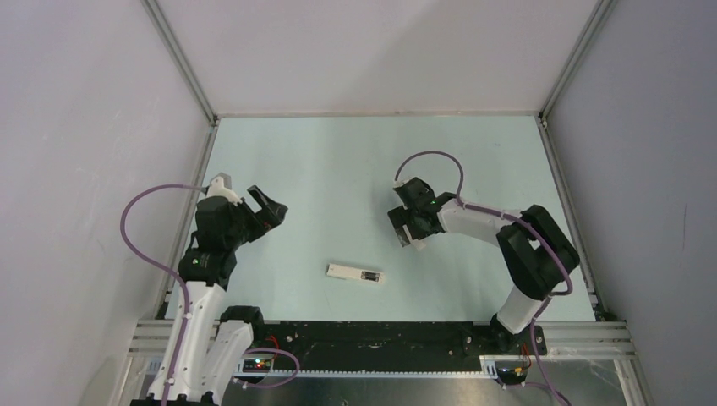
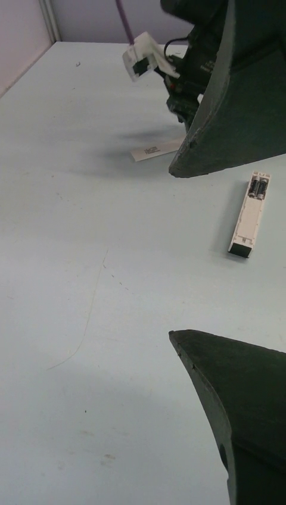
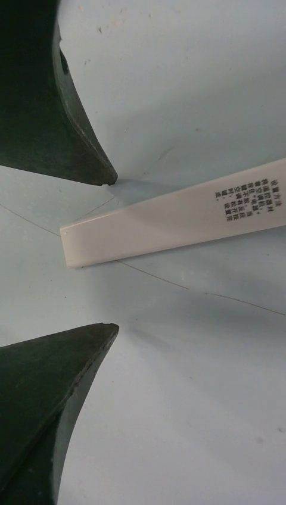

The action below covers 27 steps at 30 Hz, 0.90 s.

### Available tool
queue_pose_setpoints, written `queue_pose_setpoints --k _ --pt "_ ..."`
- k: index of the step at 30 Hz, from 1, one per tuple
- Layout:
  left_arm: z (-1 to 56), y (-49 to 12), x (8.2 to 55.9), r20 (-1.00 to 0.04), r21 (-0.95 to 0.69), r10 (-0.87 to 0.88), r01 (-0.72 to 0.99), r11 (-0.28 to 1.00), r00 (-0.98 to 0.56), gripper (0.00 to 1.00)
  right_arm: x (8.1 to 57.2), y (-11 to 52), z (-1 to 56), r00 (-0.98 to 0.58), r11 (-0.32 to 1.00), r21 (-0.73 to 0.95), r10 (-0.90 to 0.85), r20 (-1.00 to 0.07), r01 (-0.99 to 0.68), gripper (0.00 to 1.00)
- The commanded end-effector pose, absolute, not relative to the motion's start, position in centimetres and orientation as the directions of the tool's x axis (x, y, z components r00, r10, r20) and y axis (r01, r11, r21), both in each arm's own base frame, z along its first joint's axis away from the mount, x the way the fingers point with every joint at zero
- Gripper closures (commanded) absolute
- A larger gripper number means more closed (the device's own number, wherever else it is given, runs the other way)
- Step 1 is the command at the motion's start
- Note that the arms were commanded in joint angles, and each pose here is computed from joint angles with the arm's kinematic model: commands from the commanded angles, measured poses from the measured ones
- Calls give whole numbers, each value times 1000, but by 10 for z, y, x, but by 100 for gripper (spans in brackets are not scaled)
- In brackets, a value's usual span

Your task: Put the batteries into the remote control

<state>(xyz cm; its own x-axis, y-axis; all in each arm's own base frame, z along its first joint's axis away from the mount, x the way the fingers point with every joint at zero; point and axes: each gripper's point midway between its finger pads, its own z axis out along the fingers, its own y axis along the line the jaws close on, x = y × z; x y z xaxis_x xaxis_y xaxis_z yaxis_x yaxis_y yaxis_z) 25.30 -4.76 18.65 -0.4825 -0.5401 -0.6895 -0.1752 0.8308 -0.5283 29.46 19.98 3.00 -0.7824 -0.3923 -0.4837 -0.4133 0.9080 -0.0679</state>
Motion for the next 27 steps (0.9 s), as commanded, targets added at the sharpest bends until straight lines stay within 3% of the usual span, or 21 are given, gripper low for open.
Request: queue_pose_setpoints --k 1,6,17,27 --pt "209 -59 255 -712 -545 -509 -76 835 -484 0 309 204 32 -789 921 -97 -374 -487 -377 11" --pt "206 -69 252 -697 -563 -493 -30 826 -520 0 318 210 27 -793 921 -101 -377 -479 -377 14" --pt "200 -73 252 -665 -587 -511 -42 809 -545 2 329 220 8 -845 927 -21 -350 -404 -374 43" --pt "195 -80 248 -639 -610 -516 -32 792 -570 2 316 222 0 -887 937 33 -317 -335 -348 55"
